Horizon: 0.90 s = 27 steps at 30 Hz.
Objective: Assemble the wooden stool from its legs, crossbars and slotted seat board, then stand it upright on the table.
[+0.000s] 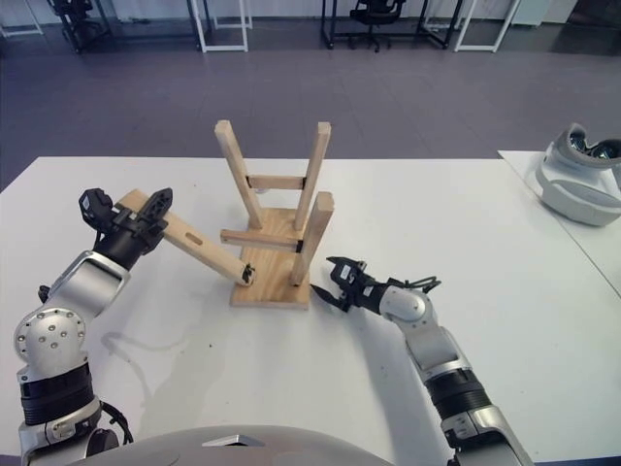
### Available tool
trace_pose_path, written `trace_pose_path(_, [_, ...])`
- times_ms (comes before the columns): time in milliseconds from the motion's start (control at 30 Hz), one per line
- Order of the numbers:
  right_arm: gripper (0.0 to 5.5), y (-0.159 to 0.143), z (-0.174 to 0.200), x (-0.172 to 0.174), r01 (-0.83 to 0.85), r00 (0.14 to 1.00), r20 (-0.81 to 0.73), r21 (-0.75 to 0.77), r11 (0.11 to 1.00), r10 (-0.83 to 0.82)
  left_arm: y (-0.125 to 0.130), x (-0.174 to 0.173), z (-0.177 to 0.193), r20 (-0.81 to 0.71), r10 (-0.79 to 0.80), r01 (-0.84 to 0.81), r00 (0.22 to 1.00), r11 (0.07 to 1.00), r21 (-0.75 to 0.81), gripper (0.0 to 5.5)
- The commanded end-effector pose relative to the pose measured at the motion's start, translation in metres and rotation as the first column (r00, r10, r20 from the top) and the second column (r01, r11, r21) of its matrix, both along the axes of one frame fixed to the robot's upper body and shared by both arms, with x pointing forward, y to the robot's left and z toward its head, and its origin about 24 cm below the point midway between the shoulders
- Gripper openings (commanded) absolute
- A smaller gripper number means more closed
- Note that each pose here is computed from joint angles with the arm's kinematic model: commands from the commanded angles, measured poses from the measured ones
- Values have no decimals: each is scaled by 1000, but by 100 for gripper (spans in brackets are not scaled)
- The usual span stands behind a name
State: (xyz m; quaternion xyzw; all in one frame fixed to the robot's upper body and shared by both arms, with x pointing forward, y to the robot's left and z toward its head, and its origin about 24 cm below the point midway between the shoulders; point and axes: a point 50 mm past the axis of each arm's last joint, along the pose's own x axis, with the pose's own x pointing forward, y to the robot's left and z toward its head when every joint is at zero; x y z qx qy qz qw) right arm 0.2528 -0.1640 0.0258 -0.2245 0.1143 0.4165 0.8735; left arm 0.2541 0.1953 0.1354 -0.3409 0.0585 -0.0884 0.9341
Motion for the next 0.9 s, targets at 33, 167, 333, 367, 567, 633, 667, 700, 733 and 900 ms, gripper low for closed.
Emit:
trace_pose_path(33, [357,13,5,-1,-33,999,24,20,999,33,3,-4,-11,-87,23,-12,996,992,129,101])
trace_pose_path(167, [357,13,7,-4,-31,999,31,19,999,30,10,-3,-9,-80,99,-80,992,974,213,101])
trace_pose_path(333, [357,18,10,-8,-43,998,42,39,998,42,-6,-2,1,-35,116,-106,993,972,207,101])
trace_pose_path(367, [357,19,11,-9,-47,998,41,42,998,45,-9,-1,1,-30,115,-107,993,974,202,101])
trace_pose_path(567, [357,21,11,-9,-51,998,39,49,998,49,-22,4,-2,-14,82,-77,997,973,220,101])
trace_pose_path(633, [357,21,11,-8,-50,998,39,49,998,48,-22,6,-4,-3,82,-79,997,968,240,101])
trace_pose_path(667, [357,21,11,-8,-49,998,40,48,998,47,-23,6,-6,-8,71,-66,997,964,256,101])
trace_pose_path(700, [357,21,11,-8,-47,998,41,47,998,45,-24,5,-9,-20,56,-48,998,960,274,101])
trace_pose_path(733, [357,20,11,-8,-41,998,42,44,998,39,-26,4,-14,-39,33,-20,999,956,294,101])
trace_pose_path(900, [357,7,21,-2,34,997,69,81,996,-40,-43,-7,-32,-92,-67,100,993,902,419,101])
